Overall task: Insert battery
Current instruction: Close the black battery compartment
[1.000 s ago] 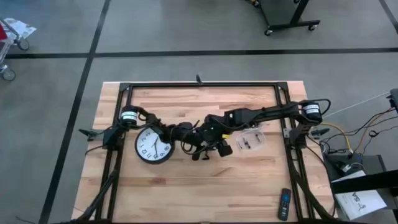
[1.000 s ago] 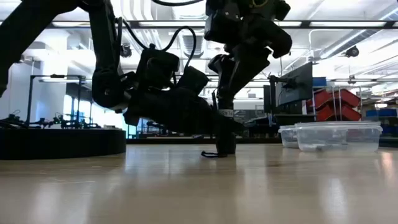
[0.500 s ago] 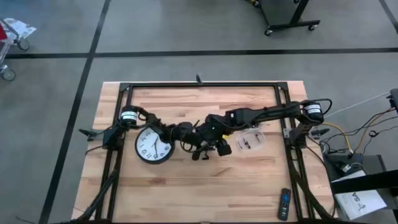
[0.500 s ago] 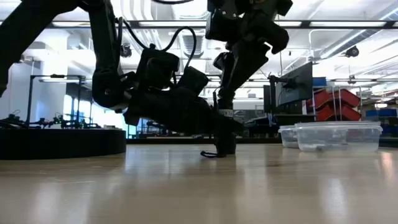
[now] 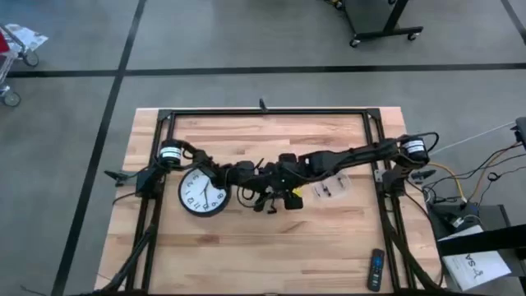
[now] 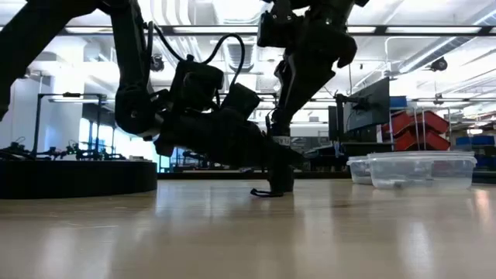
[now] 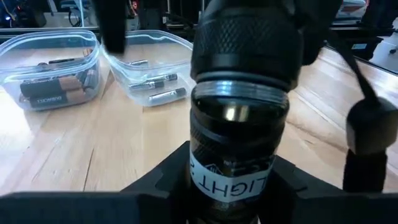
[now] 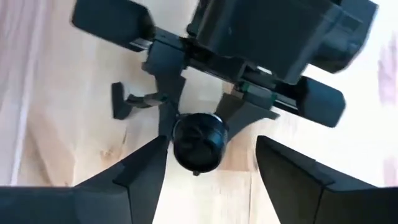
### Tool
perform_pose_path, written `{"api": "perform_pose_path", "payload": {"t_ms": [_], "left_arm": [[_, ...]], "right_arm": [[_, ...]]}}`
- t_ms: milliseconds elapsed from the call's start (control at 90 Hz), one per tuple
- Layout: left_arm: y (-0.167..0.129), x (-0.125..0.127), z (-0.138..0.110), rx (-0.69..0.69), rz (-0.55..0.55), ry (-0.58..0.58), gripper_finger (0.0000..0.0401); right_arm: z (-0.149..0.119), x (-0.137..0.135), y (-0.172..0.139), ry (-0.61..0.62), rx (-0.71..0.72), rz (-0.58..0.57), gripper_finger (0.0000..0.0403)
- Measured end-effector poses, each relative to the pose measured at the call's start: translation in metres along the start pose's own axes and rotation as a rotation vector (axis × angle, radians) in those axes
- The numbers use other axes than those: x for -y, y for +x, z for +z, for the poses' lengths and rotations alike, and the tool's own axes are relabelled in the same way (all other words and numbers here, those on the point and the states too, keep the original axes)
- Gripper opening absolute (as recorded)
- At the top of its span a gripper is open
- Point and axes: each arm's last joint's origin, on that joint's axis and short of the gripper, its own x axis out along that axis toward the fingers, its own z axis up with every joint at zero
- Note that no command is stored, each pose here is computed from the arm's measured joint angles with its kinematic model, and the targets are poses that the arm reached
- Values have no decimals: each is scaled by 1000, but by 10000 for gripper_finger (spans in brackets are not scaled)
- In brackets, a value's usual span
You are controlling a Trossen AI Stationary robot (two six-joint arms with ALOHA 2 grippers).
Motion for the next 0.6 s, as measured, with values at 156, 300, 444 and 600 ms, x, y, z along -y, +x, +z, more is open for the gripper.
{"api": "perform_pose_path", "payload": {"t_ms": [156,300,444,600], "left_arm": [[0,0,0,1,0,1,106],[0,0,0,1,1,0,113],[0,0,0,-1,1,-1,122],[0,0,0,0,1,0,111]], "right_arm": [[1,-5,-1,28,4,-29,211],[2,-10,3,38,12,-27,190],[1,-13,8,31,4,-53,172],[1,-13,8,45,7,-69,152]]}}
